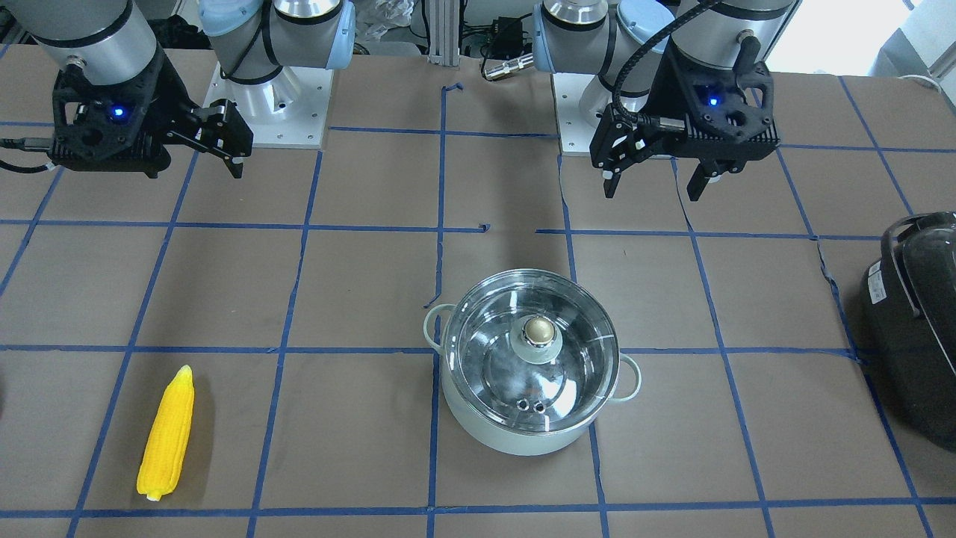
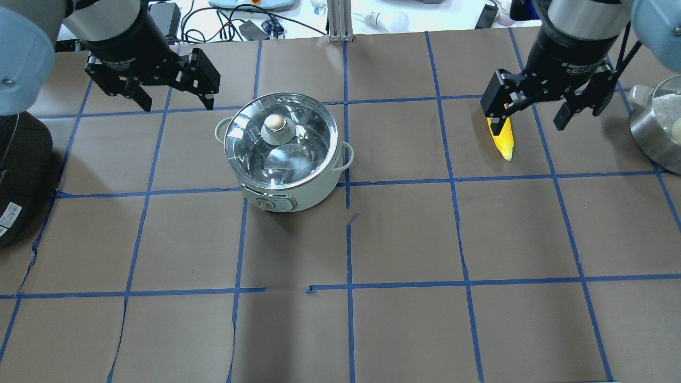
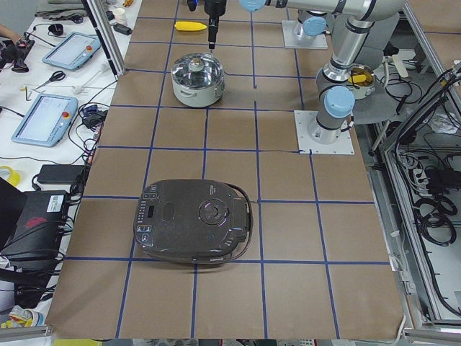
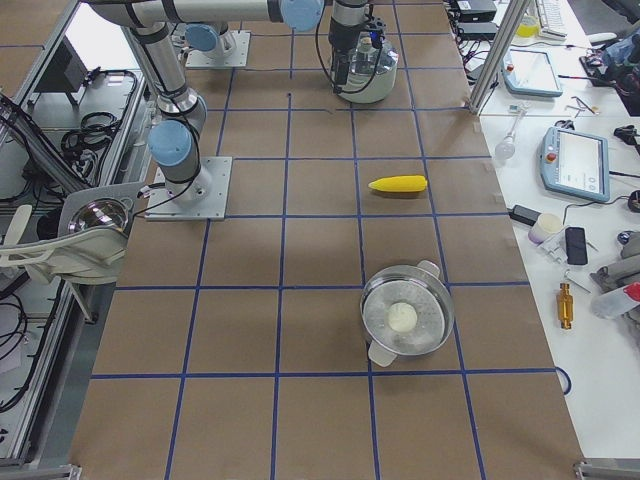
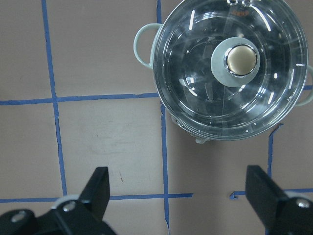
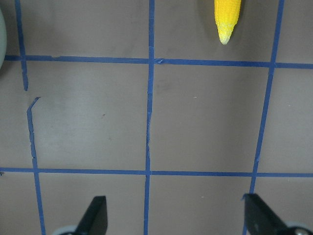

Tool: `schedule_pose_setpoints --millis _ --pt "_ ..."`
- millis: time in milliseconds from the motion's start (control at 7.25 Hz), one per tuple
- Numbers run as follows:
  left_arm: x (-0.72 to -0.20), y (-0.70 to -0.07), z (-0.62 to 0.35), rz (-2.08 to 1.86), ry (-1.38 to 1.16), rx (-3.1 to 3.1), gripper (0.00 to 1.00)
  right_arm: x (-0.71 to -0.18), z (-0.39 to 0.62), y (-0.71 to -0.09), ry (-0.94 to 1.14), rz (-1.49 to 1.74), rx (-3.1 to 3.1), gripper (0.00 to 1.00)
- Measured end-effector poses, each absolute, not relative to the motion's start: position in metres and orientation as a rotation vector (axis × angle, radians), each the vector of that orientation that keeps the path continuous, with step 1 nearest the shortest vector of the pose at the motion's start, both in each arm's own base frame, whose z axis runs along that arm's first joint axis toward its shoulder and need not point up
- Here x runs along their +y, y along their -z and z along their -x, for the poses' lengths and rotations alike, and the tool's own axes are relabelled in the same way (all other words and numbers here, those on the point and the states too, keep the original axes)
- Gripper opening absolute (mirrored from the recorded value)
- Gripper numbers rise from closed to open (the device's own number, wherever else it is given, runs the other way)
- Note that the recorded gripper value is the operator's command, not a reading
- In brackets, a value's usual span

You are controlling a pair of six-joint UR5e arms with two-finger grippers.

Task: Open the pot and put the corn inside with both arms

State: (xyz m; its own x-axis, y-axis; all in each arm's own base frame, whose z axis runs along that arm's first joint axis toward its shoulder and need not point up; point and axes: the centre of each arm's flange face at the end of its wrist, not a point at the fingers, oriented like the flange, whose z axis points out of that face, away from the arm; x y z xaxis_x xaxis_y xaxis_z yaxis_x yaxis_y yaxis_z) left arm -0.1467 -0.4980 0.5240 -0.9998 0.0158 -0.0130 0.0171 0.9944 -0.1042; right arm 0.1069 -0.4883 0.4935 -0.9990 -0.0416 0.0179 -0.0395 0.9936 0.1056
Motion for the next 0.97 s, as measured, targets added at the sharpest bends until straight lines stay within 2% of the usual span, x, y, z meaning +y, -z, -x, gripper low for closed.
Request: schedule_pose_setpoints --millis 966 --pt "-0.4983 -0.5216 0.1471 -0.024 0.147 3.124 1.00 -0.4894 -0.1064 -0.4903 0.173 -0.045 -3.112 1.00"
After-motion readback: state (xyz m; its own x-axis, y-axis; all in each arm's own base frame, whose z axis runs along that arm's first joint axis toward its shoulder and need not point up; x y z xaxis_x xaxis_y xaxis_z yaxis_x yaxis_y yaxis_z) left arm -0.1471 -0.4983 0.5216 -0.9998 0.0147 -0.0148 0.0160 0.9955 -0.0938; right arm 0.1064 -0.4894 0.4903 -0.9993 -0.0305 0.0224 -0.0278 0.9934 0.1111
